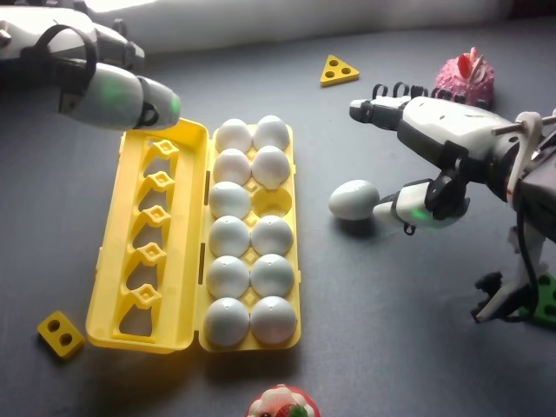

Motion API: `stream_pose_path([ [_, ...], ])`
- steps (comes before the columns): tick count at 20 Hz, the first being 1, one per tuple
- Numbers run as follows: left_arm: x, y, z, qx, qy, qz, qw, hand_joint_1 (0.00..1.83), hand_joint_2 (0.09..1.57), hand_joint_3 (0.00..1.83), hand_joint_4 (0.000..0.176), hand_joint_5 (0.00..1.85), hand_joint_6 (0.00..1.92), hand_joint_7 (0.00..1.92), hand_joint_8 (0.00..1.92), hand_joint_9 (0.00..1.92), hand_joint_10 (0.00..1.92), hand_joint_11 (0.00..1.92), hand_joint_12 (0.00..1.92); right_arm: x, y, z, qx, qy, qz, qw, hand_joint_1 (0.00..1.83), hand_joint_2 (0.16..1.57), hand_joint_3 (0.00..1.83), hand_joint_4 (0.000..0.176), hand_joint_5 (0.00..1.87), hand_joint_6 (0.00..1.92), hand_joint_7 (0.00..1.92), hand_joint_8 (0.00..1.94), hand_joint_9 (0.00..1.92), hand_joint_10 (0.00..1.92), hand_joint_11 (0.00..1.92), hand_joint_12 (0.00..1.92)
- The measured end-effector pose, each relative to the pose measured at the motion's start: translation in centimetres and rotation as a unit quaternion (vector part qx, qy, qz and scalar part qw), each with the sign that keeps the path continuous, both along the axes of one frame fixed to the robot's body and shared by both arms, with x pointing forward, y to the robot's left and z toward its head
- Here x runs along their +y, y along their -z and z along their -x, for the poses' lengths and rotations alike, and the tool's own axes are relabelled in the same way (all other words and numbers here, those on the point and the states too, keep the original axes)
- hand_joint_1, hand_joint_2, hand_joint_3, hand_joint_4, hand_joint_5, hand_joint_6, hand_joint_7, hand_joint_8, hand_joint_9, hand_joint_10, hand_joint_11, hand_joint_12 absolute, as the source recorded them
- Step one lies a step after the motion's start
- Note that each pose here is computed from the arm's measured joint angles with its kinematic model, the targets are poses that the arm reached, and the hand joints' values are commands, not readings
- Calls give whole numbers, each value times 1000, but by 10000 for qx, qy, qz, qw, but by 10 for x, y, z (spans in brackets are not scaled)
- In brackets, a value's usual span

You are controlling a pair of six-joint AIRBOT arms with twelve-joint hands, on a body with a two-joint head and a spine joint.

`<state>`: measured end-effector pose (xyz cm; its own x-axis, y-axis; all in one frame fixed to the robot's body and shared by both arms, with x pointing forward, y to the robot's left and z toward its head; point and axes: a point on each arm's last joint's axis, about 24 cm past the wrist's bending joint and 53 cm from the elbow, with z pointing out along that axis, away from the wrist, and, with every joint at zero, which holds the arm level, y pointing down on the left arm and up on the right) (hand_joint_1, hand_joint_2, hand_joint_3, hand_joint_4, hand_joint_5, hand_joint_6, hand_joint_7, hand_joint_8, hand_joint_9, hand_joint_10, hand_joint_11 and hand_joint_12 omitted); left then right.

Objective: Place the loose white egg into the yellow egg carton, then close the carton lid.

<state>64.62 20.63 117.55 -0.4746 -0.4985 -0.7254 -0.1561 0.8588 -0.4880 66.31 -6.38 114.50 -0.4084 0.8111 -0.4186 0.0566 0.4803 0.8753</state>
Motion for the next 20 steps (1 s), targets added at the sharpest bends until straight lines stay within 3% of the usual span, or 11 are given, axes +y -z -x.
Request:
stream_pose_path([
  [7, -4, 13, 9, 149, 109, -64, 9998, 75, 1306, 5, 11, 192, 1, 249, 1, 225, 0, 0, 633, 23, 18, 3, 109, -62, 40, 9999, 1379, 1059, 20, 0, 161, 0, 17, 0, 33, 3, 16, 11],
  [10, -4, 18, 12, 196, 140, -104, 9997, 72, 1310, 5, 11, 193, 1, 249, 1, 224, 0, 0, 622, 23, 27, 2, 307, 116, -62, 9994, 1382, 1059, 22, 0, 161, 0, 10, 0, 33, 3, 20, 14],
  [11, -3, 19, 13, 215, 142, -110, 9996, 69, 1322, 7, 15, 146, 1, 204, 0, 233, 3, 0, 683, 22, 31, 2, 389, 184, -102, 9990, 1297, 1083, 32, 0, 165, 0, 48, 4, 67, 4, 3, 288],
  [12, -3, 21, 14, 235, 150, -123, 9995, 70, 1324, 6, 16, 136, 0, 194, 0, 235, 3, 0, 701, 22, 35, 2, 443, 241, -118, 9987, 1277, 1089, 34, 1, 168, 1, 58, 3, 76, 4, 0, 431],
  [17, 0, 28, 19, 316, 146, -197, 9992, 80, 1320, 1, 20, 174, 6, 237, 6, 274, 11, 0, 752, 32, 41, -4, 478, 327, -300, 9979, 1255, 1074, 27, 0, 191, 16, 73, 3, 55, 0, 0, 413],
  [19, 1, 28, 19, 309, 143, -203, 9992, 105, 1318, 0, 16, 187, 8, 252, 6, 285, 9, 0, 762, 25, 44, -10, 460, 423, -263, 9977, 1257, 1075, 24, 0, 184, 9, 54, 7, 38, 5, 0, 56],
  [20, 1, 28, 19, 313, 142, -198, 9992, 140, 1314, 0, 15, 211, 11, 244, 1, 271, 3, 0, 700, 22, 48, -12, 488, 482, -256, 9973, 1243, 1064, 18, 0, 214, 21, 68, 14, 51, 10, 44, 32],
])
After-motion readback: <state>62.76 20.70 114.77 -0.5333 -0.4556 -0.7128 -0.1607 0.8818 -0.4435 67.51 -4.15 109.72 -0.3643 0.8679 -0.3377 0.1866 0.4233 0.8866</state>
